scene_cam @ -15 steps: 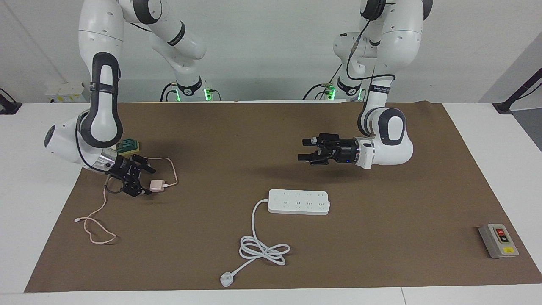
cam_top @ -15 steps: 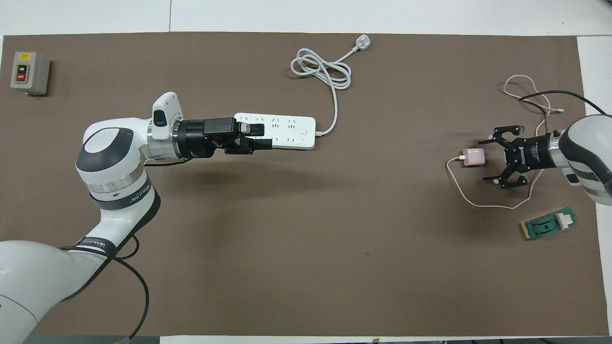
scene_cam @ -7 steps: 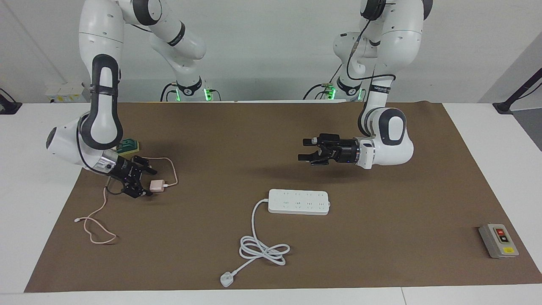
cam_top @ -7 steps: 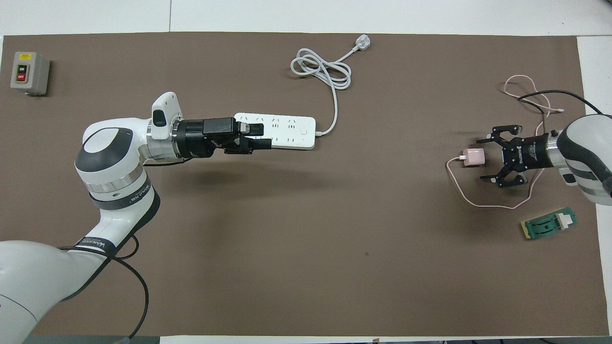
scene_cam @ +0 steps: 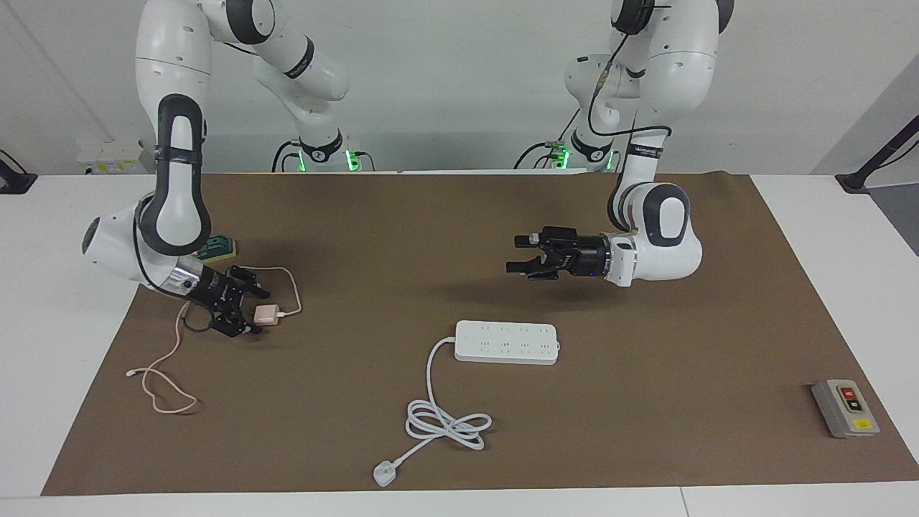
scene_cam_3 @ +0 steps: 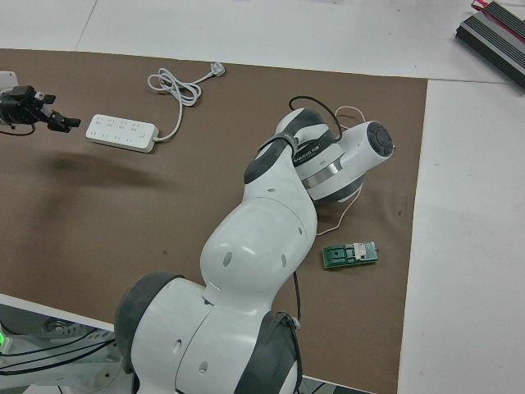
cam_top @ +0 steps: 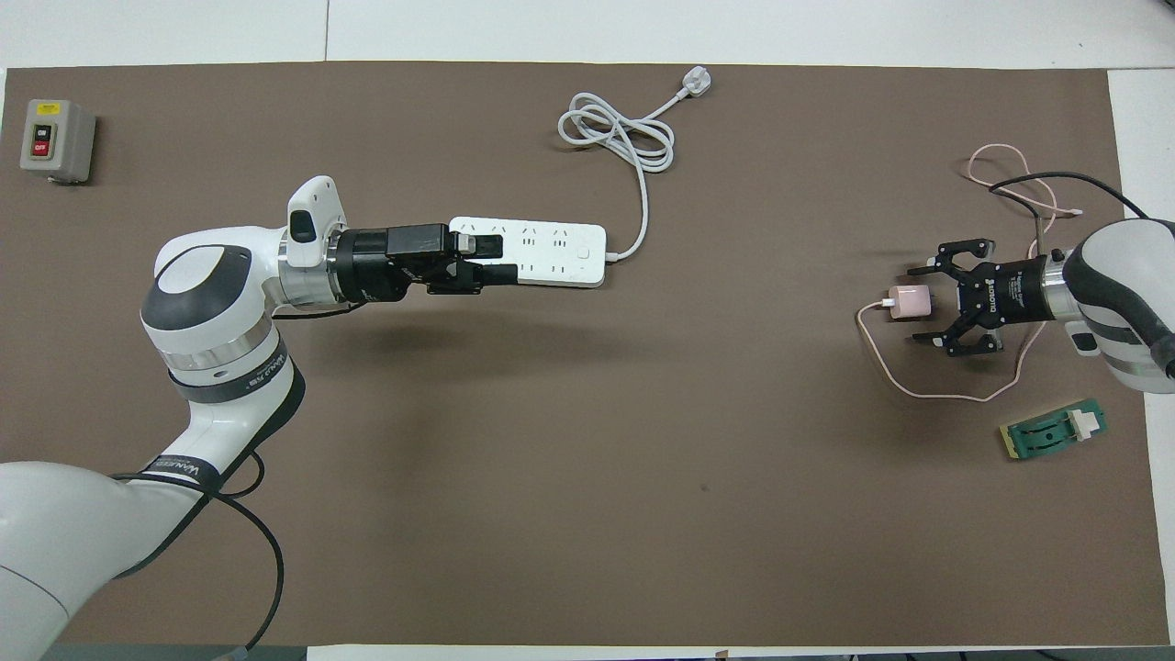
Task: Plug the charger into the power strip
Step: 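Lower the right gripper onto the pink charger and grasp it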
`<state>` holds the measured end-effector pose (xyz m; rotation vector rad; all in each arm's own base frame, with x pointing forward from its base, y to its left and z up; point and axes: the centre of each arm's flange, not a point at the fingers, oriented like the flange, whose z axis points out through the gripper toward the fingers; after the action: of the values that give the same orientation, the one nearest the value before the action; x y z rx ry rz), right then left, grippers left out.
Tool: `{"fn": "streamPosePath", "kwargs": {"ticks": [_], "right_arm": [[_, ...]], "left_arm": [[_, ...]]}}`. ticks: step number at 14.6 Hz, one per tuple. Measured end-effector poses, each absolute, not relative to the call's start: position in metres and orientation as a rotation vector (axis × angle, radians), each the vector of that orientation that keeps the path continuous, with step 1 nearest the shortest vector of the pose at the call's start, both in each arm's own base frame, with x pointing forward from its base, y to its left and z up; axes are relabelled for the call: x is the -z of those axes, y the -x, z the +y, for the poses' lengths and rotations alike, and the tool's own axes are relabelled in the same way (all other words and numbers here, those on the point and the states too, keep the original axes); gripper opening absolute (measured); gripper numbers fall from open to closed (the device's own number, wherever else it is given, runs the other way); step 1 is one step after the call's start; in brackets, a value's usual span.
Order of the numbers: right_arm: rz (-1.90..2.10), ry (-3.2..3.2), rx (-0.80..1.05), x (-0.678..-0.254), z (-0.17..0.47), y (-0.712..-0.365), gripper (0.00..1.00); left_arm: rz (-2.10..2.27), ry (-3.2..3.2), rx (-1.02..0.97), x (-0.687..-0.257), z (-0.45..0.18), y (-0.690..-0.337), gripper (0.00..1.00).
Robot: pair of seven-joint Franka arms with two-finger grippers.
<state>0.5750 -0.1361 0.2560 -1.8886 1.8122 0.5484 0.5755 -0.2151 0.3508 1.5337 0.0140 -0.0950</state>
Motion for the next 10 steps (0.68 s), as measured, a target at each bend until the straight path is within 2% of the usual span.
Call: {"fn": "streamPosePath", "kwargs": {"ticks": [1, 2, 3, 6, 7, 8, 9, 10], "right_arm": [[1.806, 1.888, -0.545, -0.2561, -0.1361, -0.5753, 0.90], [1.804, 1.889, -0.541, -0.2562, -0.1363, -0.5755, 0.84], [1.803, 1.890, -0.538, -0.2563, -0.1364, -0.5756, 0.84], [1.802, 1.890, -0.538, -0.2561, -0.1365, -0.5757, 0.74], [1.802, 1.890, -0.538, -0.2561, -0.1365, -0.5757, 0.74], [1.802, 1.890, -0.538, -0.2562, -0.1365, -0.5757, 0.68], [1.802, 1.889, -0.538, -0.2562, -0.1365, -0.5757, 0.68], [1.802, 1.890, -0.537, -0.2567, -0.1363, -0.5758, 0.59]], "left_arm": [[0.028, -1.548, 0.080, -0.3491, -0.2116, -0.5779, 1.00], [0.039, -1.558, 0.067, -0.3479, -0.2084, -0.5798, 1.00], [0.047, -1.566, 0.057, -0.3471, -0.2057, -0.5814, 1.00], [0.050, -1.570, 0.052, -0.3469, -0.2044, -0.5823, 1.00], [0.050, -1.570, 0.053, -0.3469, -0.2051, -0.5821, 1.00], [0.051, -1.570, 0.055, -0.3469, -0.2055, -0.5820, 1.00], [0.059, -1.569, 0.063, -0.3469, -0.2060, -0.5818, 1.00], [0.069, -1.568, 0.075, -0.3469, -0.2069, -0.5814, 1.00]]}}
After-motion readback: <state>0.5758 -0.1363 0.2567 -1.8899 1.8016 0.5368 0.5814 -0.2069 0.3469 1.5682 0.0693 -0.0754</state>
